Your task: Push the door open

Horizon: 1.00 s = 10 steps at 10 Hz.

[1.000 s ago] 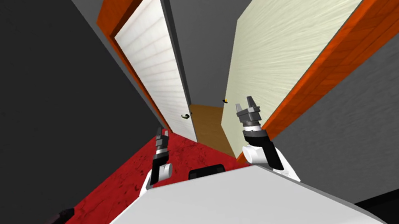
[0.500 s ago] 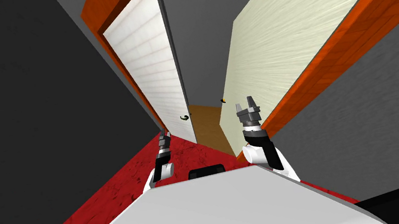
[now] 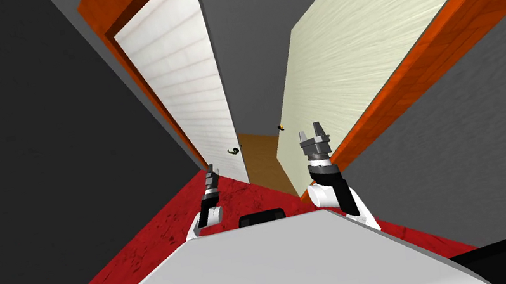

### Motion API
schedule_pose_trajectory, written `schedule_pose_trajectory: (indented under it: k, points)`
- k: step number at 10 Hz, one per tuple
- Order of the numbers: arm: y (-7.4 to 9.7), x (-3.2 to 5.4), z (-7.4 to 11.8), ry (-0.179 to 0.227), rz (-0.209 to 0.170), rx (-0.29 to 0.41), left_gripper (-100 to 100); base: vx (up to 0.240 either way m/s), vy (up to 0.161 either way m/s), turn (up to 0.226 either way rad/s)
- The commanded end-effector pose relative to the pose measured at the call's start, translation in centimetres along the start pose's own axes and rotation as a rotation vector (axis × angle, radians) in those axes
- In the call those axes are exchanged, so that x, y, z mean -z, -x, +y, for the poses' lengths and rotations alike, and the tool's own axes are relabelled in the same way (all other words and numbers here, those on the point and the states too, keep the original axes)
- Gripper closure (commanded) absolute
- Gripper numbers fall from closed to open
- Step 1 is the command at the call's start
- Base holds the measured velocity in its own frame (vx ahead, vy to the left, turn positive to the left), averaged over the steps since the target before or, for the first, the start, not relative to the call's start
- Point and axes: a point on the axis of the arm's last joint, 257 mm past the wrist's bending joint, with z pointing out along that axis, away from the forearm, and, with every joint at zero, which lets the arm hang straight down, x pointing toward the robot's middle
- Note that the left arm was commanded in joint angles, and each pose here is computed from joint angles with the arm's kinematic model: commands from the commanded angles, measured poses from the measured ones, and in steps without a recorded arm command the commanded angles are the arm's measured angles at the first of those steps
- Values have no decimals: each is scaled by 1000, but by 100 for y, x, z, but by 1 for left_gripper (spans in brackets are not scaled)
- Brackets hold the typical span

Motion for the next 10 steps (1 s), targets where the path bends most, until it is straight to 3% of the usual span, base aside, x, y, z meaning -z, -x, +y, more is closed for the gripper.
schedule_pose_trajectory:
  k: [1,10]
  points:
    - [-41,5,126,21,4,2,-100,28,92,-216]
    - [-255,79,716,126,27,14,-100,31,111,-145]
